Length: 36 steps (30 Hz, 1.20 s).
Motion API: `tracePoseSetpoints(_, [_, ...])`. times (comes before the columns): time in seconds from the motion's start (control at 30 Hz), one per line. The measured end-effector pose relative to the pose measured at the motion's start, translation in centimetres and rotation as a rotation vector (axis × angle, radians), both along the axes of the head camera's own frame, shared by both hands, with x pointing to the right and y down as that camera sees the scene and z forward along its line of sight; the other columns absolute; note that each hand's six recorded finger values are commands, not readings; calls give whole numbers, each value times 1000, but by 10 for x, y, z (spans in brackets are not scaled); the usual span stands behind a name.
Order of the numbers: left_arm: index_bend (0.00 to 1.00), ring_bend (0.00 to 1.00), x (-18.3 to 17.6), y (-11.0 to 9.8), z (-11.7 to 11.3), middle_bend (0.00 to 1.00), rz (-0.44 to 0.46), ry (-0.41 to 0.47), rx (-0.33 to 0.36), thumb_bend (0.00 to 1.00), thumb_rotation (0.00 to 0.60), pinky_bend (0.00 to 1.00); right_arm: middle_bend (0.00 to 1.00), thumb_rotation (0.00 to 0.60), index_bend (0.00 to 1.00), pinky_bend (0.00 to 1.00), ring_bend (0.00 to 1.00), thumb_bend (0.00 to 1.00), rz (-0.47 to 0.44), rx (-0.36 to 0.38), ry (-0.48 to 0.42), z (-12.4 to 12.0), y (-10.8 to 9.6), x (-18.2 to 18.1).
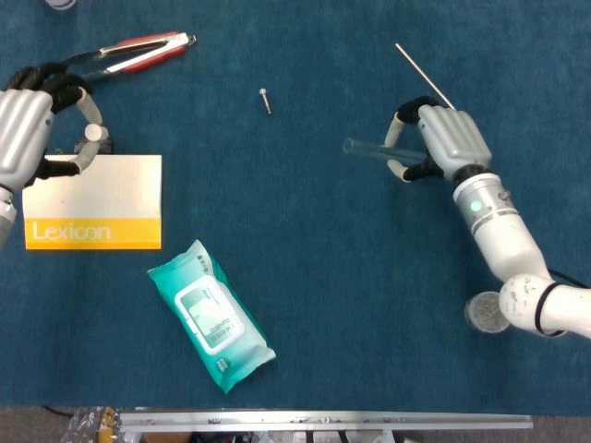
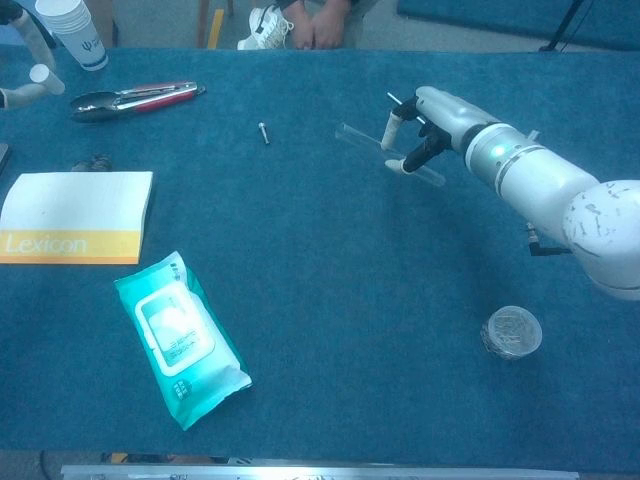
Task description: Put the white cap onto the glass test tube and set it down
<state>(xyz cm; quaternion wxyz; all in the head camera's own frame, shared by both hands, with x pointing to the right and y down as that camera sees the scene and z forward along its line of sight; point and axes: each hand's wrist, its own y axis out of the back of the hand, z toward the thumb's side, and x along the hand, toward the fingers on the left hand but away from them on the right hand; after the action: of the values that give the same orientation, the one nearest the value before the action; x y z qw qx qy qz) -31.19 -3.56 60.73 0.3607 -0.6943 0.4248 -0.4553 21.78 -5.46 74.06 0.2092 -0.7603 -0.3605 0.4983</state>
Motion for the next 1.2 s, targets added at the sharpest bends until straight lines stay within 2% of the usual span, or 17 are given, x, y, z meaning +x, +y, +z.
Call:
tracePoseSetpoints(0.27, [517,146,6,-7,-14,303,-2,25,18,328,600,131,325,600,638,245,152,268,59,-19,-128,-9,0,-6])
tracePoseSetpoints(0.6, [521,146,17,-10,-27,303,-1,64,10,328,600,131,325,600,638,253,152,268,72,-33,-250,-16,6,-23])
tracePoseSetpoints(0.97, [522,146,37,-14,-34,302,27,79,-12,328,600,131,325,600,638,254,152,266,71,-11,-346,-19,13,-53])
tracePoseSetpoints(1.2, [522,146,51,-17,-36,301,26,109,-42,328,600,131,325,600,638,254,152,263,82,-24,-365,-18,13,-72])
